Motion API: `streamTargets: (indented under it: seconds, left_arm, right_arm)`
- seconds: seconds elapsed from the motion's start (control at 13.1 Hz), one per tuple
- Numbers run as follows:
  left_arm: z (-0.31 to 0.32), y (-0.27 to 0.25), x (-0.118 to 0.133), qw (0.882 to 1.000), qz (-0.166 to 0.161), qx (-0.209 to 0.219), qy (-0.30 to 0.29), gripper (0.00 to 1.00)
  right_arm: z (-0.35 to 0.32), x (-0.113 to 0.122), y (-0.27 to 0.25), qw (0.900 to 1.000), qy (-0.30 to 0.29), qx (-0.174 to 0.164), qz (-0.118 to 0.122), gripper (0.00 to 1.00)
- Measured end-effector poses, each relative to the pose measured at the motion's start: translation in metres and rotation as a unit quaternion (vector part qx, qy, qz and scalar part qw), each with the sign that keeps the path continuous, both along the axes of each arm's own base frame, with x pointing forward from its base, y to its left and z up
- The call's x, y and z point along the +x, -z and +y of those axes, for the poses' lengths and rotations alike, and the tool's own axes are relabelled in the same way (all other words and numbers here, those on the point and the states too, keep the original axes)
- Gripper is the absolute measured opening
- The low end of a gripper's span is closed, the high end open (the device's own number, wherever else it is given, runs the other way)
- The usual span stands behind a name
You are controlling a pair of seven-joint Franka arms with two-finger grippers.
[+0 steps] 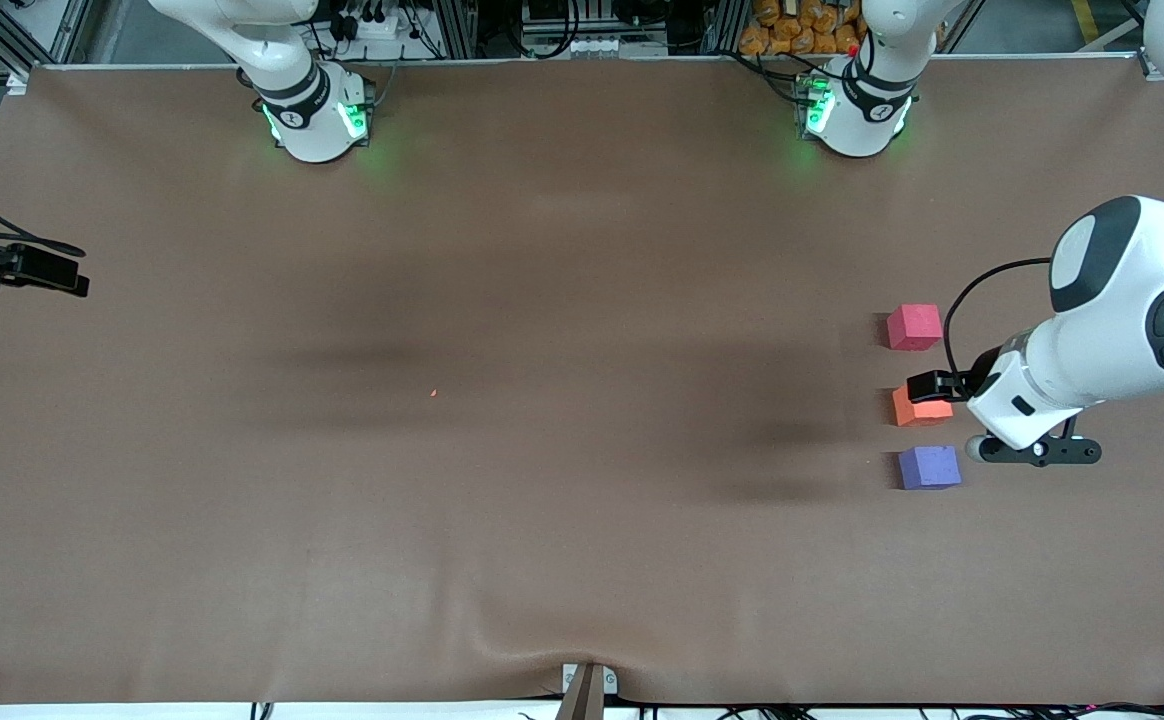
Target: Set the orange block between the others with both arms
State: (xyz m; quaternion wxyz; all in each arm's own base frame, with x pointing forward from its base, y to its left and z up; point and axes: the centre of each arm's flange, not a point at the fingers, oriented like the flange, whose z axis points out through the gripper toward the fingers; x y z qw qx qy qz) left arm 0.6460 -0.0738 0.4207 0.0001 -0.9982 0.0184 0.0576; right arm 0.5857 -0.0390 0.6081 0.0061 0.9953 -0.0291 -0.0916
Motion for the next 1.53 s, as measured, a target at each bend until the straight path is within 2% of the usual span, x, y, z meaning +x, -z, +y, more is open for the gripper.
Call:
streamTargets:
  seconds: [0.38,0.69,1.07,1.3,1.53]
  left_arm:
    - [-0.007,-0.03,0.007,1.0,-0.028,-0.011,0.001,1.0]
    - [-0.03,-0.047,-0.001,0.999,-0.027,-0.016,0.021,1.0]
    - [-0.029,-0.067,-0.005,0.999,-0.037,-0.007,0.019,1.0]
    - [-0.05,-0.075,-0.012,0.999,-0.031,0.021,0.03,1.0]
    - [-0.07,-0.081,-0.009,0.998,-0.028,0.045,0.023,1.0]
  right_arm:
    - [0.0,0.0,0.0,1.0,0.0,0.0,0.0,1.0]
    - [0.001,0.0,0.0,1.0,-0.001,0.0,0.0,1.0]
    - [0.001,0.0,0.0,1.0,-0.001,0.0,0.0,1.0]
    - [0.001,0.0,0.0,1.0,-0.001,0.0,0.0,1.0]
    - [0.0,-0.002,-0.003,1.0,0.0,0.0,0.001,1.0]
